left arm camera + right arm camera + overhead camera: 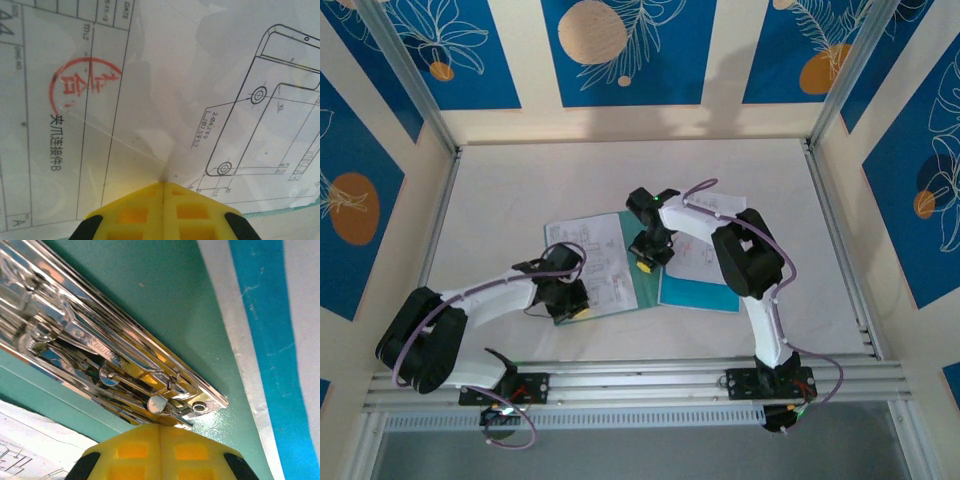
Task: Put the files into the folder
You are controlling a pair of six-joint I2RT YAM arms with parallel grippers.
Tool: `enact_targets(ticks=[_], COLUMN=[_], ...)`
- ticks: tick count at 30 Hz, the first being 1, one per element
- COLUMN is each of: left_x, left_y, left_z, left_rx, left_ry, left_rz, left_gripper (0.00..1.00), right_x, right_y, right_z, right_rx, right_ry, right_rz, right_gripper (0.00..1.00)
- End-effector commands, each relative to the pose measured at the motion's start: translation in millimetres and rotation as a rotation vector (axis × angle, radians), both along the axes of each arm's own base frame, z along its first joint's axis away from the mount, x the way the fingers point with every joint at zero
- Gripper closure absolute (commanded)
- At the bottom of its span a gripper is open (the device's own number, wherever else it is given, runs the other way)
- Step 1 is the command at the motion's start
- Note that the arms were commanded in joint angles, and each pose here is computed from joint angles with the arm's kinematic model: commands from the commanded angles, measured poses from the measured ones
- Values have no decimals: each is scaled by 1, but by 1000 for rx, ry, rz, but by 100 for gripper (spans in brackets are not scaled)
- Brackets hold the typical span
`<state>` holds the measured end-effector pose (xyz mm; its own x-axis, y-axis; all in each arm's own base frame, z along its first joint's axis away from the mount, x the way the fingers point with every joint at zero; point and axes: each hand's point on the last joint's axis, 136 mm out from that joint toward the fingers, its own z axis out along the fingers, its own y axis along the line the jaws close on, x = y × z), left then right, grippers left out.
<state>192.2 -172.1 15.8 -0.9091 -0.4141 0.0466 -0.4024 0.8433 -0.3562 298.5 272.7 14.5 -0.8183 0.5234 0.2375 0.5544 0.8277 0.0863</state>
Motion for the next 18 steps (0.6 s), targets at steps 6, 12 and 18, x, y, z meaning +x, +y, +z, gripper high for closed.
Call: enact_targets(ticks=[6,12,18], left_x=[-25,-25,-25], left_y=[26,27,28], left_z=[-13,-13,-12], left_rx=[104,105,106], left_ry=[92,94,91], left_rz=[10,12,13], left_gripper=[100,100,100], right_x=[-18,-14,-18], right_y=[-81,-82,-94], right_z=[-64,-67,-66], right_rx=[-282,-293,-378], right_ry=[159,176,190], right_rz=[-20,-20,-4], right_gripper=[100,100,100])
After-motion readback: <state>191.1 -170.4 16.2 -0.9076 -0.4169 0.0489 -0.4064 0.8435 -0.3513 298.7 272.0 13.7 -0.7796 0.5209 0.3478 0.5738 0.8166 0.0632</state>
